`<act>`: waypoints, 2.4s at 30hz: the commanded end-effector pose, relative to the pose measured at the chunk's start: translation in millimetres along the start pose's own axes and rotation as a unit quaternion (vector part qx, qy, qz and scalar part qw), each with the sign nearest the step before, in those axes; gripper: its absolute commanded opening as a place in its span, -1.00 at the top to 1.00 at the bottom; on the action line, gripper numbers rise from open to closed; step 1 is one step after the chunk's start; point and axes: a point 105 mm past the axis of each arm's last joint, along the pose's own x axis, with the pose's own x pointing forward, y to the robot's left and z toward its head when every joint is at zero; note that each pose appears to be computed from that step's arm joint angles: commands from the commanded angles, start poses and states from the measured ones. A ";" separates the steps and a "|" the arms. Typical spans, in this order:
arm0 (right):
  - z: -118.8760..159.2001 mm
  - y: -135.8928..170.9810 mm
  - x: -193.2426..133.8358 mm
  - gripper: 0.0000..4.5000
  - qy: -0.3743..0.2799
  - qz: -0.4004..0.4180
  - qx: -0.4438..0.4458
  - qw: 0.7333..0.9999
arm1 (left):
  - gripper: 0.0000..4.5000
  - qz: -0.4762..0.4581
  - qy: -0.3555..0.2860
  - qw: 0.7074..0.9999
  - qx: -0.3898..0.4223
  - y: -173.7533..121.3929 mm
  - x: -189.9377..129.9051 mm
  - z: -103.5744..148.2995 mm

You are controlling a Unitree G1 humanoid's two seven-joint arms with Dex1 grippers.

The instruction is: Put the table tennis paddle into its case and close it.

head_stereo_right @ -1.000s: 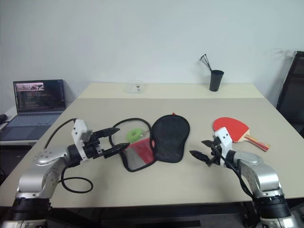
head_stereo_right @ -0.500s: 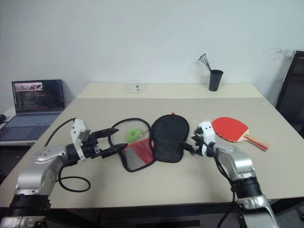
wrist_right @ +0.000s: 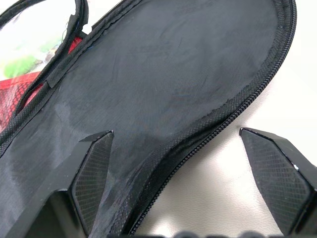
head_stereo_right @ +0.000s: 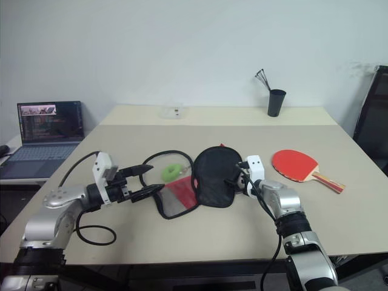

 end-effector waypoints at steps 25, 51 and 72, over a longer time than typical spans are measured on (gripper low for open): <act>31.2 -9.8 1.4 0.99 -0.068 -0.064 0.070 0.993 | -1.00 -0.021 -0.025 0.999 0.033 -4.1 9.3 18.5; 10.0 -46.5 -53.0 0.99 -0.030 -0.152 0.110 0.982 | -1.00 -0.095 -0.032 0.994 0.033 -20.7 37.1 21.7; 46.2 -74.8 -110.7 -0.98 -0.052 -0.124 -0.044 0.990 | -1.00 -0.098 -0.049 0.994 0.028 -31.9 37.5 27.2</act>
